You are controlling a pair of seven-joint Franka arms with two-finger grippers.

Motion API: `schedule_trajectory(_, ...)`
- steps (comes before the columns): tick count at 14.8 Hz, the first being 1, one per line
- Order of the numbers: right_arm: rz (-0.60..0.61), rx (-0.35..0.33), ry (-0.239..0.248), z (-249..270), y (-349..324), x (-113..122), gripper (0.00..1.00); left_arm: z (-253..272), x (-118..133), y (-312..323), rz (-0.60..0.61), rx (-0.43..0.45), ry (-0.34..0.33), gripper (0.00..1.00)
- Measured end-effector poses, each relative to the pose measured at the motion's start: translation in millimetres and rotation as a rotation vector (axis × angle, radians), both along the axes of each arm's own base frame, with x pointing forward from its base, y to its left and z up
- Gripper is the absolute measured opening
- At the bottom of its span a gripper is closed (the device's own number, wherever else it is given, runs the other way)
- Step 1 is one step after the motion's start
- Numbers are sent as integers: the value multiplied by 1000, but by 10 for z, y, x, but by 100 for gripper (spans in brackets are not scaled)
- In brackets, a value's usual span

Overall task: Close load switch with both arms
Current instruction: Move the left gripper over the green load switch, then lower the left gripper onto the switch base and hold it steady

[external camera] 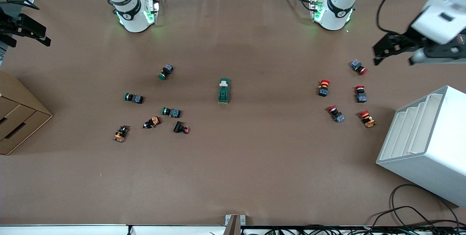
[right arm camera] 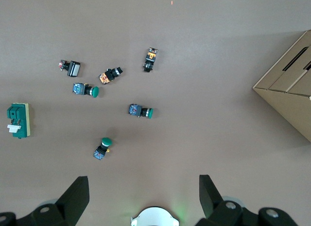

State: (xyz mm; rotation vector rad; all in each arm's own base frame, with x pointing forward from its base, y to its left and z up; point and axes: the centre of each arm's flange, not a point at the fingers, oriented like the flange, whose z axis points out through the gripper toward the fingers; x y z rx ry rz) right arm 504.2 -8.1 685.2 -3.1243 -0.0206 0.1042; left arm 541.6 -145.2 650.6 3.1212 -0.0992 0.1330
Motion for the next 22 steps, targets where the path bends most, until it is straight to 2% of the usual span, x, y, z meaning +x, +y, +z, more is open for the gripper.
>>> schedule_trajectory(3, -1, 0, 1, -2, -4, 0, 100, -271, -19, -1035, -40, -61, -38, 100)
schedule_trajectory(5, -1, 0, 1, -3, -7, 0, 100, -512, -172, -1801, -21, -107, -42, 100)
schedule_trajectory(8, -2, 0, 1, -4, -11, 0, 100, -901, -362, -2663, -5, -149, -88, 100)
schedule_trajectory(10, -4, 0, 1, -4, -25, 0, 100, -1254, -576, -3175, 24, -118, -116, 100)
schedule_trajectory(13, -6, 1, 2, -6, -35, 0, 100, -1912, -1124, -3916, 74, -18, -167, 100)
schedule_trajectory(16, -4, 0, 2, -7, -26, 0, 100, -2592, -1549, -4408, 26, 40, -244, 100)
schedule_trajectory(22, -4, 1, 2, -7, -29, -1, 100, -3823, -1838, -4560, -77, 78, -416, 99)
